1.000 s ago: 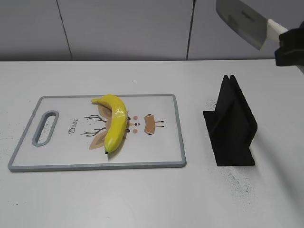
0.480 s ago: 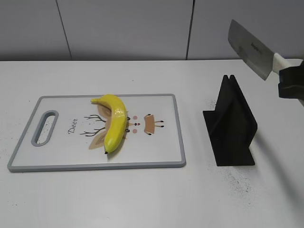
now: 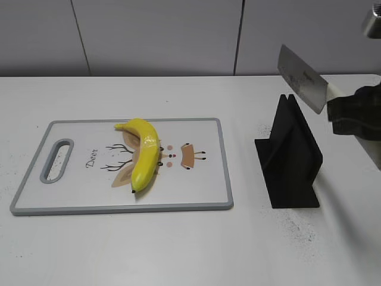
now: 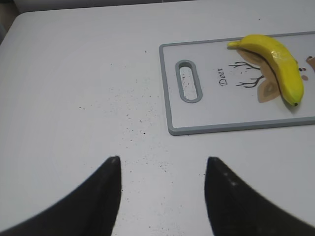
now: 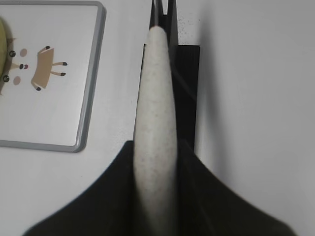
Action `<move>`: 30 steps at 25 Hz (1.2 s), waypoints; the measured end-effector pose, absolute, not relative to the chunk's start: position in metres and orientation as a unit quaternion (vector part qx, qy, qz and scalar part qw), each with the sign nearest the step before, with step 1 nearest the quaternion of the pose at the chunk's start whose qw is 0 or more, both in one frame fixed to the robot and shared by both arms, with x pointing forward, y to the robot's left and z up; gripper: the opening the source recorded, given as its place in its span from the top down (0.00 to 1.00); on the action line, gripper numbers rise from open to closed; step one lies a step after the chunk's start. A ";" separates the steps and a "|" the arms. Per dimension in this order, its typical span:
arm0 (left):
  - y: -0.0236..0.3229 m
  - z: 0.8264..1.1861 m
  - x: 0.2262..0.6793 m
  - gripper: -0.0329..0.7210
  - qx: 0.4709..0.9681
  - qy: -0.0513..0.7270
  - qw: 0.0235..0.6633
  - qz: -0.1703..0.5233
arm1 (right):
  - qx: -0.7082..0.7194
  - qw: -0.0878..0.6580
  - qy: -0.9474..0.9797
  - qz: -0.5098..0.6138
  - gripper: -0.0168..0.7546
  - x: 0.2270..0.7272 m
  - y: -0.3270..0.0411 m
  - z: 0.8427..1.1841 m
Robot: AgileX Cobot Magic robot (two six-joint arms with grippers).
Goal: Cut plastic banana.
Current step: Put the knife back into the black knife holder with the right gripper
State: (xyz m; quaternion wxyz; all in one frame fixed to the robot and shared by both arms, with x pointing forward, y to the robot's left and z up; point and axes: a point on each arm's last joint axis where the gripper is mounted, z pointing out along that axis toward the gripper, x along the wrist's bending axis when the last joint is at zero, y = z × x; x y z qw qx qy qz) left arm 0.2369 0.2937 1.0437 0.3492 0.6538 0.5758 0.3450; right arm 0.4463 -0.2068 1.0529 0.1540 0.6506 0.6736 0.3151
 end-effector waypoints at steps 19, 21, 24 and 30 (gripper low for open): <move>0.294 1.044 0.237 0.30 0.654 0.576 0.350 0.345 | 0.662 0.155 0.669 0.301 0.77 0.456 -0.204 1.041; 0.294 1.044 0.237 0.30 0.654 0.576 0.350 0.345 | 0.663 0.154 0.671 0.296 0.77 0.458 -0.203 1.038; 0.294 1.044 0.237 0.30 0.654 0.576 0.350 0.345 | 0.666 0.148 0.675 0.281 0.77 0.462 -0.201 1.030; 0.294 1.044 0.237 0.30 0.654 0.576 0.350 0.345 | 0.671 0.140 0.678 0.266 0.77 0.468 -0.198 1.020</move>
